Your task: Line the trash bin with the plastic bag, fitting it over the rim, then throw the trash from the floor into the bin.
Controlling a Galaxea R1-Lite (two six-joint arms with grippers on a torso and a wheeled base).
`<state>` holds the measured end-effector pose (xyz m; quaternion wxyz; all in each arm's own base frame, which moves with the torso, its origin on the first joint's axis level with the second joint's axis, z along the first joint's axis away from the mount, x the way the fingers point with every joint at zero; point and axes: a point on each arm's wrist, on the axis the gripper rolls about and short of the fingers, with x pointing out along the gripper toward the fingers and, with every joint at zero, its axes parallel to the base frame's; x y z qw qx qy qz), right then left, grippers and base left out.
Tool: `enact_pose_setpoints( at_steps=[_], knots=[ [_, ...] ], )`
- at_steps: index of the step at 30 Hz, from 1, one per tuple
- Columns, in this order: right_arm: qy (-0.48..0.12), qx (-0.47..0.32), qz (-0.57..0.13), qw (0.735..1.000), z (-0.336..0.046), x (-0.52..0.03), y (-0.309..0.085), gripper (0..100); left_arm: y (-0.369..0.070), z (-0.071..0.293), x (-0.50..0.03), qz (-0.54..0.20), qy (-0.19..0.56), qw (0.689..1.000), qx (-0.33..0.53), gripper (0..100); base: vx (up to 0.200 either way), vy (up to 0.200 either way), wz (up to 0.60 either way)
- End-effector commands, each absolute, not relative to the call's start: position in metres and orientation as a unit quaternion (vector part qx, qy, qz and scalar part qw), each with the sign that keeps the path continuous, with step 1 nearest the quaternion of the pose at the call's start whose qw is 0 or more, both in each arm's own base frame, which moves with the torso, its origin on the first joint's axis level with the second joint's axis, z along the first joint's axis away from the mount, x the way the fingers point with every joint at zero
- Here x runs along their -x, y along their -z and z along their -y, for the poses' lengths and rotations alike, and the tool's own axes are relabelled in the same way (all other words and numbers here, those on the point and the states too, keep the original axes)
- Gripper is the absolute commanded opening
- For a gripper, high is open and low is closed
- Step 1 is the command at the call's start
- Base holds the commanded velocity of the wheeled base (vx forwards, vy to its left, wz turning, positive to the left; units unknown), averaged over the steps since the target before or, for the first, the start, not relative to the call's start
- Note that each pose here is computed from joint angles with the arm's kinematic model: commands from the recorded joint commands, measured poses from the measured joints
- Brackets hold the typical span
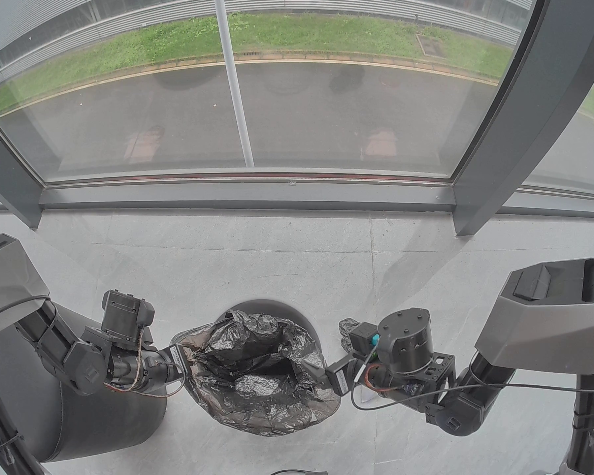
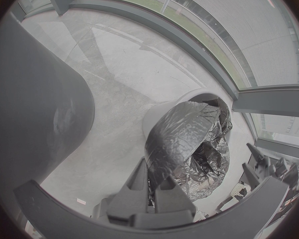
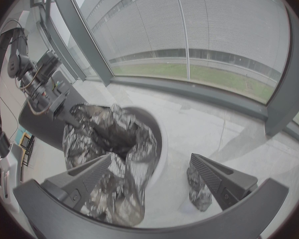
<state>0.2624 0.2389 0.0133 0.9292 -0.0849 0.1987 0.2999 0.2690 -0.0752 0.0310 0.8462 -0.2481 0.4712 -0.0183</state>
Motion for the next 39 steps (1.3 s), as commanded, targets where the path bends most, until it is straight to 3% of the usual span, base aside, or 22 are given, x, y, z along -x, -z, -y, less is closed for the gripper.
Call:
enact_pose_setpoints(
  at_steps=[1,13,39],
  knots=[
    [-0.295,0.093,-0.142,0.940,-0.263,-0.293,-0.019,100,-0.035,0.075,-0.267,-0.460,0.025,0.851,0.252,0,0.000,0.000,0.00],
    [-0.318,0.146,-0.139,0.926,-0.308,-0.326,-0.002,100,-0.032,0.075,-0.267,-0.434,0.039,0.863,0.256,0,0.000,0.000,0.00],
    [-0.350,0.146,-0.144,0.914,-0.334,-0.326,-0.012,100,-0.027,0.076,-0.270,-0.440,0.036,0.860,0.255,0,0.000,0.000,0.00]
  ],
)
